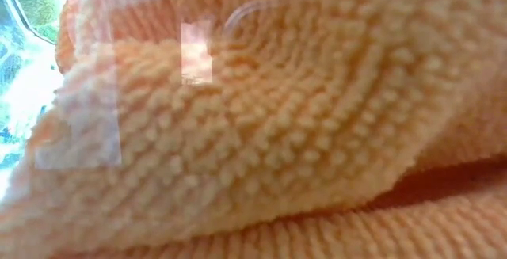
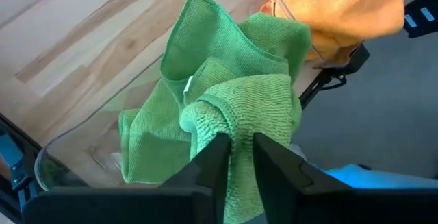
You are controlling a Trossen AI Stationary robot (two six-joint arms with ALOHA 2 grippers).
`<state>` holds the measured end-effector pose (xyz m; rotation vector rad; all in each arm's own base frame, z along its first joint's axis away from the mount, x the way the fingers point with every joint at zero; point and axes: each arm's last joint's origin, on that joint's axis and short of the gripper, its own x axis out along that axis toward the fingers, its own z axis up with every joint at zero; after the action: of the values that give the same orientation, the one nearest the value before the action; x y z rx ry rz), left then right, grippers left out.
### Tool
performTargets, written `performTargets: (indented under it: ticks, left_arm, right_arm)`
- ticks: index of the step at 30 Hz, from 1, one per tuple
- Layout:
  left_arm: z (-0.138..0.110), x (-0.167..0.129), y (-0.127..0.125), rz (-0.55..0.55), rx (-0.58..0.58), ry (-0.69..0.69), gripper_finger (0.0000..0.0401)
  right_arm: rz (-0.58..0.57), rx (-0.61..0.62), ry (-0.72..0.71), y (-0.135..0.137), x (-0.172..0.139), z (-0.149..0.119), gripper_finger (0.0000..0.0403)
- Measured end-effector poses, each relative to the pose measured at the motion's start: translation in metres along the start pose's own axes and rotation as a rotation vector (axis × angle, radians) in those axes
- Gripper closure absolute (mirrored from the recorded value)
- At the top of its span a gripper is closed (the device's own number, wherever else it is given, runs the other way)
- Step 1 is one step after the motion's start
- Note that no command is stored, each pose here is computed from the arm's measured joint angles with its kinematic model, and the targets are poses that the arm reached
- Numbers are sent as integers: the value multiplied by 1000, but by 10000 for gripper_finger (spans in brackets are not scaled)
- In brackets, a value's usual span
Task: Sort microfiber towel by color & place in baskets
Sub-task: Put the green towel into the left transparent bin
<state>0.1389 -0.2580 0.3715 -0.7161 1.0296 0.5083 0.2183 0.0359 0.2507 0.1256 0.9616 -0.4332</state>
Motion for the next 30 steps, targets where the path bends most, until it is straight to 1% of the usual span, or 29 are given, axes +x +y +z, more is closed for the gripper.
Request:
performTargets:
  ticks: [6,9,13,15,16,18,21,23,25,30]
  left_arm:
    - [0,1,0,5,-8,6,293]
    - [0,1,0,3,31,-4,277]
    - [8,6,-2,-19,129,-144,272]
    - [13,10,-3,-7,148,-182,272]
    - [14,13,-3,9,144,-168,272]
    - [12,19,-2,51,109,-55,272]
    - [0,30,1,164,89,157,272]
    - [-8,38,2,226,88,218,272]
    - [-11,44,3,241,94,191,272]
    - [0,62,6,244,111,-26,272]
  right_arm:
    - [0,0,0,0,0,0,381]
    - [0,-1,0,0,0,0,381]
    - [0,0,0,0,0,0,381]
    - [0,-1,0,0,0,0,381]
    - [0,-1,1,0,0,0,381]
    - [0,-1,1,0,0,0,381]
    - [-1,-1,1,0,0,0,381]
    - [0,-1,2,0,0,0,381]
    - [0,-2,2,0,0,0,381]
    - [0,-40,1,0,0,0,381]
